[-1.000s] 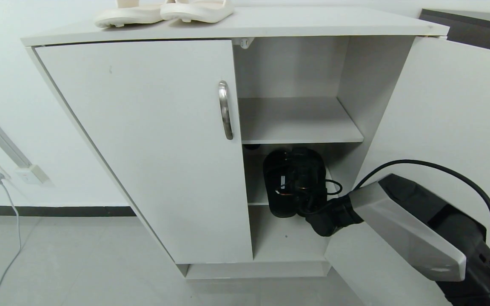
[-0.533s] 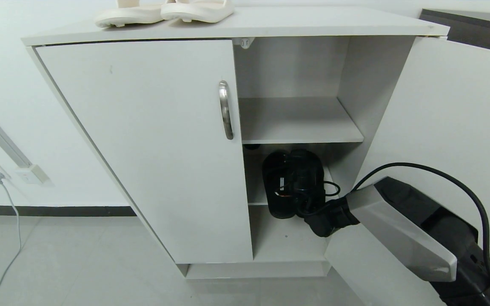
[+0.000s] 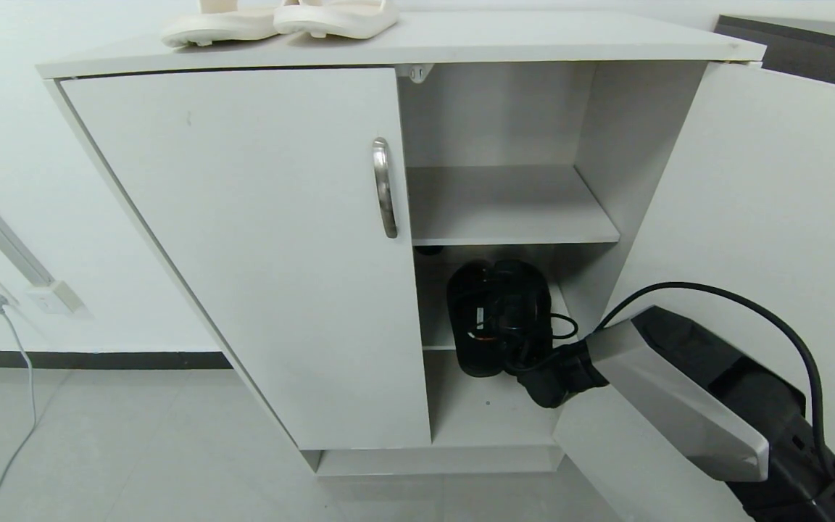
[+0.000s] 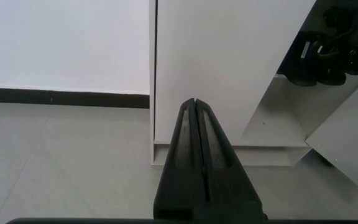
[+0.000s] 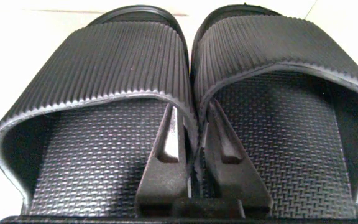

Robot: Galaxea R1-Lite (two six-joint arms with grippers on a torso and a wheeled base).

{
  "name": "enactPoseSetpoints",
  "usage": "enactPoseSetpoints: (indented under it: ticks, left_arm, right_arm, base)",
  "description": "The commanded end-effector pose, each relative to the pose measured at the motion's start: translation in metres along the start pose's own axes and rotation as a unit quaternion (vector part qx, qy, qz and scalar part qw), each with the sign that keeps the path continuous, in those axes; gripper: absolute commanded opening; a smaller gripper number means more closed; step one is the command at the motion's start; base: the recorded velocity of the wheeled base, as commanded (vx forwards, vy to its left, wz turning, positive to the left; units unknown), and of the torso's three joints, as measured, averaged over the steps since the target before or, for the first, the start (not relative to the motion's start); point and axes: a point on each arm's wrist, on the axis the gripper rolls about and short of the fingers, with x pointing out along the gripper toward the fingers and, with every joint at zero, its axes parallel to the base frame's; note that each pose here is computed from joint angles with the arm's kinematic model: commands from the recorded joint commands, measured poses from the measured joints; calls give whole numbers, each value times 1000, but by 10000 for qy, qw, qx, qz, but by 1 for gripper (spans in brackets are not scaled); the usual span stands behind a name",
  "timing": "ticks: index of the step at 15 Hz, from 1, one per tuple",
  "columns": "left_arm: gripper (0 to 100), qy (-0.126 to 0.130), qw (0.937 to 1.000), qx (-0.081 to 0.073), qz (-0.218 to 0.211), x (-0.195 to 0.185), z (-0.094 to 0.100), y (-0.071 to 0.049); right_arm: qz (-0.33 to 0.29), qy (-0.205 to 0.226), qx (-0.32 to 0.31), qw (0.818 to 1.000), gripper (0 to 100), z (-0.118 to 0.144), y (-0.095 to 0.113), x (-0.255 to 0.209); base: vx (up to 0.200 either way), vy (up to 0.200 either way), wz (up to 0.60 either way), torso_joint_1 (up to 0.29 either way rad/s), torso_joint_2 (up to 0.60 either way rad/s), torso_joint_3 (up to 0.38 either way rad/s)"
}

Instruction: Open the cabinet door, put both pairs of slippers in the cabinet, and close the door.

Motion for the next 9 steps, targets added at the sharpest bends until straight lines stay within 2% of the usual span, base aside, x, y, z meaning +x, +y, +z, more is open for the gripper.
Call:
enactPoseSetpoints:
  ticks: [1,5,9]
  left_arm:
    - [0,7,10000,-1,11,0,0,0]
    - [0,7,10000,-1,11,0,0,0]
    - [0,-2,10000,-1,18,0,0,0]
  right_arm:
    - [-1,3,-1,10000,100,-1,0,1]
    - [31,190,-126,9997,100,-4,-2,-12]
    - [108,183,-139,9997,100,10,-11,-43]
  base:
    - [0,0,0,0,0,0]
    - [0,0,0,0,0,0]
    - [0,0,0,0,0,0]
